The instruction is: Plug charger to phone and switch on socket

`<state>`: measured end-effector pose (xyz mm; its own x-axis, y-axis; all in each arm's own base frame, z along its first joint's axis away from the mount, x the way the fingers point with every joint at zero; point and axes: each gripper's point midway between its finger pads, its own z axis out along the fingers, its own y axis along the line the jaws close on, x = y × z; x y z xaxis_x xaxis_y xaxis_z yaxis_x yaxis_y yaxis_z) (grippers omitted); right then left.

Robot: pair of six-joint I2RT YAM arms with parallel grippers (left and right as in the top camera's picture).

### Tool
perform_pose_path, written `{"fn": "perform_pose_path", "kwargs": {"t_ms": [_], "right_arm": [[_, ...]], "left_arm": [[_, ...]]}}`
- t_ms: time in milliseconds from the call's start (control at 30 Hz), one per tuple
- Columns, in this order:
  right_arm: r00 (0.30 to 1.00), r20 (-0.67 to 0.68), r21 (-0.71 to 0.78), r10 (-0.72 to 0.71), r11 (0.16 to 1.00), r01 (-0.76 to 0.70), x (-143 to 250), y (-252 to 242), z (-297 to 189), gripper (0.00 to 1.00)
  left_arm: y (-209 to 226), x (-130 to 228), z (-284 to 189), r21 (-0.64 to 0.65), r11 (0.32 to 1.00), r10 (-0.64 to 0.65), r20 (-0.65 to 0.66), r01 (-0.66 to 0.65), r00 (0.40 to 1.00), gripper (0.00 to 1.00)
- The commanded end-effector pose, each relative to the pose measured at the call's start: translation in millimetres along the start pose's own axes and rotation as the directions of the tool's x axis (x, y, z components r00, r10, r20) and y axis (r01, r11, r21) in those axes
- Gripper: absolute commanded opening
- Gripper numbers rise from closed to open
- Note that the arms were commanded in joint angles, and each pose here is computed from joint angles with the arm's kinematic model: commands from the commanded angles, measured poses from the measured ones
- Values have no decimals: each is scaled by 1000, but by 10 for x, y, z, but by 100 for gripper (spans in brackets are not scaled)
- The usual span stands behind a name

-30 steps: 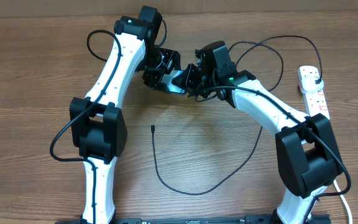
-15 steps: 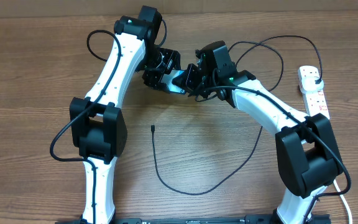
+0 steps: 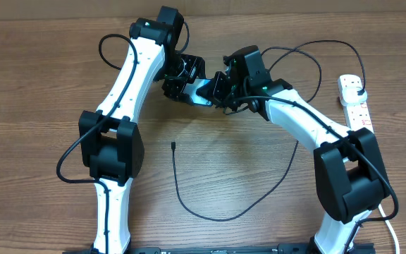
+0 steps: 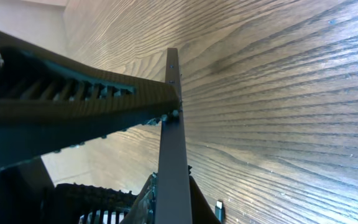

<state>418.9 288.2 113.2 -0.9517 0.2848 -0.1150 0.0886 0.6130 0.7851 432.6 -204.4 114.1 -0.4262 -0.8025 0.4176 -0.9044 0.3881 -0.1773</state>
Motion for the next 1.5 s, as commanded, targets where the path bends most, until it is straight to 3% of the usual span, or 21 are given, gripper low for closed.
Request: {"fn": "perform_pose_path", "kwargs": {"t_ms": [0,200,467,567,667,900,1200,1367,1467], "right_arm": [[1000,-8,-35,14,999,-14,-81,-29,-83,4],[1000,1,-39,27,999,-27,-153,-70,-135,4],[999,18,-48,39,998,-38,-258,-115,-222,4],[998,40,-61,48,997,-45,-358,-123,-335,4],[996,86,-84,38,996,-31,-490,-65,-491,4],[973,230,-179,-15,982,57,-761,362,-895,4],[892,379,-364,246,926,-101,-1183,740,-1219,4],[822,400,-428,406,876,-224,-1297,760,-1252,4],[792,382,-473,477,837,-276,-1313,814,-1257,4]], "left_arm": [[-52,-38,-113,29,997,66,-4,-66,998,83],[-56,-79,-131,34,986,164,2,-164,986,100],[-118,-186,-187,66,936,346,22,-347,938,100],[-192,-150,-250,138,874,473,-16,-467,881,100],[-357,-12,-383,303,747,634,-54,-592,771,100],[-629,128,-668,524,634,700,-76,-569,710,100],[-907,247,-880,635,633,653,-132,-443,745,100],[-1052,248,-965,661,650,606,-152,-376,780,100],[-1170,263,-1044,692,620,610,-130,-369,782,99]]}}
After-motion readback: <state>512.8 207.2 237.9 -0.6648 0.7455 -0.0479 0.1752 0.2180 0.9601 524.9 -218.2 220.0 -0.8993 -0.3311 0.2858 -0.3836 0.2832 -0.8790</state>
